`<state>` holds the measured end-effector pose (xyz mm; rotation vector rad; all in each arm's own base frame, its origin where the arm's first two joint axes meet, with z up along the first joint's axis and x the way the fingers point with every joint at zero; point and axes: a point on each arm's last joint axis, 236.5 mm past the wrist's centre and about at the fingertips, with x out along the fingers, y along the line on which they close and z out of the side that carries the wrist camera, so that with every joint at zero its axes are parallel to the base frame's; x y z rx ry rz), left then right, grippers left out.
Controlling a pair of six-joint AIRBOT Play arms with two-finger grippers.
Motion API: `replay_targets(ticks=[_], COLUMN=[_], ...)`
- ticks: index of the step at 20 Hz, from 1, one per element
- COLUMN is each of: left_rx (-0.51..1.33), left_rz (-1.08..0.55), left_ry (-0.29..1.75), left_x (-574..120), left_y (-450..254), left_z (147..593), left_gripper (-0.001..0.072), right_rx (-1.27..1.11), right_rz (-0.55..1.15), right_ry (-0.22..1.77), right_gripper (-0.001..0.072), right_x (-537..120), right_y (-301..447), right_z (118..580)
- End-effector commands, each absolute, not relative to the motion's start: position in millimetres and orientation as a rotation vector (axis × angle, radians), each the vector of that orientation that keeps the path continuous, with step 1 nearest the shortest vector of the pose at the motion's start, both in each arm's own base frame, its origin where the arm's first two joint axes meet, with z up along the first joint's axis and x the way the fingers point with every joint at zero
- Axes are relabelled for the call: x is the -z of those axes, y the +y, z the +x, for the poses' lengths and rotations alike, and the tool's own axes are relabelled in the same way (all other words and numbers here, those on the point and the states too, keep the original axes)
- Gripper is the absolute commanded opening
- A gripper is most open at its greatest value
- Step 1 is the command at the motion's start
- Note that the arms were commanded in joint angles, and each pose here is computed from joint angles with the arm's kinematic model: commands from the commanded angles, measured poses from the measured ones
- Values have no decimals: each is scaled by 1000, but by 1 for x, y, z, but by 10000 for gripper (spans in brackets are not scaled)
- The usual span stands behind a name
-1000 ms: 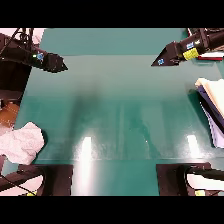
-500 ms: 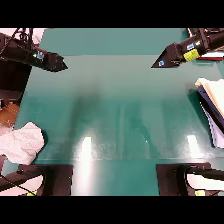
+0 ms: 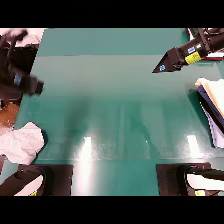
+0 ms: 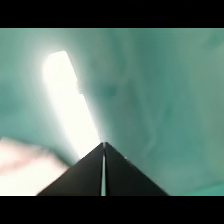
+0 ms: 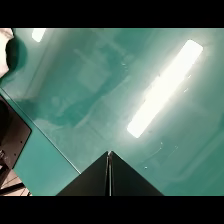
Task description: Fold the shirts.
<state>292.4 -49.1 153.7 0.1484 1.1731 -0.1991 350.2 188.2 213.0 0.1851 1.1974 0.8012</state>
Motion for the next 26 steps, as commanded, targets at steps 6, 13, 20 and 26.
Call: replay_targets(ticks=[6, 13, 20, 26], left_rx=[-258, -354, -361, -125], left_rz=[308, 355, 353, 235], left_ry=[1435, 1506, 1504, 1186], left_x=[-28, 43, 45, -88], left_y=[59, 80, 81, 28], left_z=[195, 166, 166, 249], left_gripper=[647, 647, 31, 20], right_rx=[-819, -820, -821, -794], right_rz=[162, 161, 160, 187], right_ry=[1191, 1193, 1193, 1161], right_gripper=[15, 15, 15, 15], right_x=[-213, -213, -213, -218], right_y=[188, 188, 189, 179], right_z=[349, 348, 348, 357])
